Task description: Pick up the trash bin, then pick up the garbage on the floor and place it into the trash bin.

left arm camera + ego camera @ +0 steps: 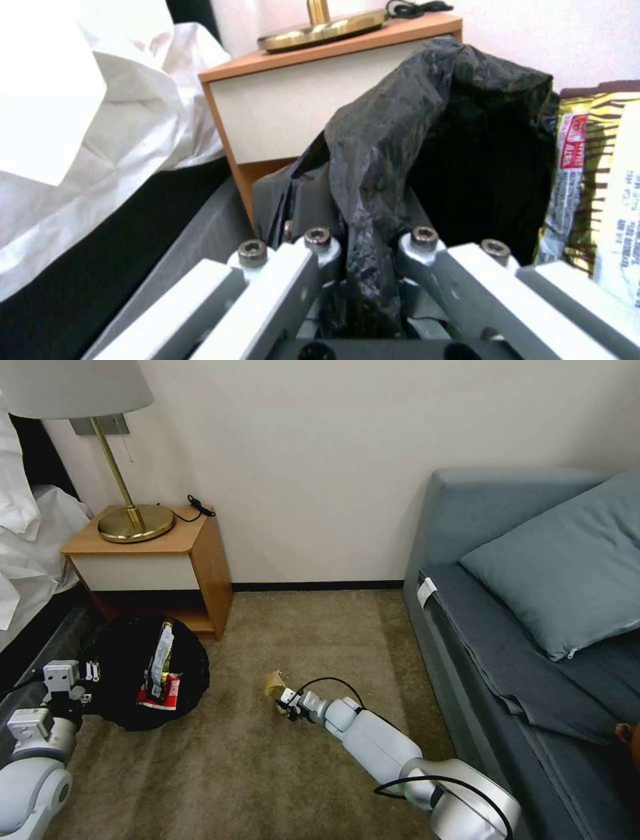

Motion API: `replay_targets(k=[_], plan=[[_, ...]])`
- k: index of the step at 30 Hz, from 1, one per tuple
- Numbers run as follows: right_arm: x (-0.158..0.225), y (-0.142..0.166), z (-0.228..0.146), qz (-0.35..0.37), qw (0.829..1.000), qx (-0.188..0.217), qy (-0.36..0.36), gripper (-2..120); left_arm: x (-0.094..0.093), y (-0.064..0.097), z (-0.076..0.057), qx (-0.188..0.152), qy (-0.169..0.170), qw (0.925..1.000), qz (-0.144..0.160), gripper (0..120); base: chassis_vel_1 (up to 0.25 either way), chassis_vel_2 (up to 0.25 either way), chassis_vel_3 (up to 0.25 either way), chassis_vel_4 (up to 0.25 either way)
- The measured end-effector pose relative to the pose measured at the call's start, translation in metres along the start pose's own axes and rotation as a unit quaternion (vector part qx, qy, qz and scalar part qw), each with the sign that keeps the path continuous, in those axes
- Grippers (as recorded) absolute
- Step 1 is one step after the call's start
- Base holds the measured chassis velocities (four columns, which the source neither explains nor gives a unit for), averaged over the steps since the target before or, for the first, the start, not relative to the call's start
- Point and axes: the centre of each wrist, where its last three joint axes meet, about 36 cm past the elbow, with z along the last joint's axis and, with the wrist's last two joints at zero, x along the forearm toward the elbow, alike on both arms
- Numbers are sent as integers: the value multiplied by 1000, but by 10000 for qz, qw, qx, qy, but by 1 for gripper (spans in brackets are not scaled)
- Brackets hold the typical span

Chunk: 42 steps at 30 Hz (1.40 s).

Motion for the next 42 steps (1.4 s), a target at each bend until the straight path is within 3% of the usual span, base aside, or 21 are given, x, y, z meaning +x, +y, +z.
replay_targets(k=[4,10,12,13,16,19,21,28,34,42], plan=[[1,-3,-4,49,10000,-26,-83,0,-1,0,1,3,8,10000,-7,5,0,0,0,0],[27,-48,-28,468,9961,92,-738,0,-9,-9,2,106,-3,9999,66,5,0,0,0,0],[43,-69,-52,669,9903,-25,-1221,0,-11,-18,-1,229,-29,9996,157,5,0,0,0,0],[43,-69,-52,669,9903,-25,-1221,0,-11,-18,-1,229,-29,9996,157,5,0,0,0,0],[64,-83,-98,724,9778,-370,-1932,0,-14,-28,-6,385,-82,9990,224,5,0,0,0,0],[70,-84,-112,677,9741,-447,-2111,0,-14,-30,-7,429,-94,9987,249,5,0,0,0,0],[86,-79,-155,436,9633,-679,-2559,0,-15,-37,-10,543,-122,9980,314,5,0,0,0,0],[108,-42,-209,-254,9528,-909,-2886,0,-16,-46,-9,684,-126,9970,340,5,0,0,0,0],[105,-5,-224,-776,9485,-1093,-2872,0,-16,-45,-4,732,-103,9968,306,5,0,0,0,0],[76,39,-212,-1230,9498,-1247,-2594,0,-11,-48,1,818,-78,9961,316,5,0,0,0,0]])
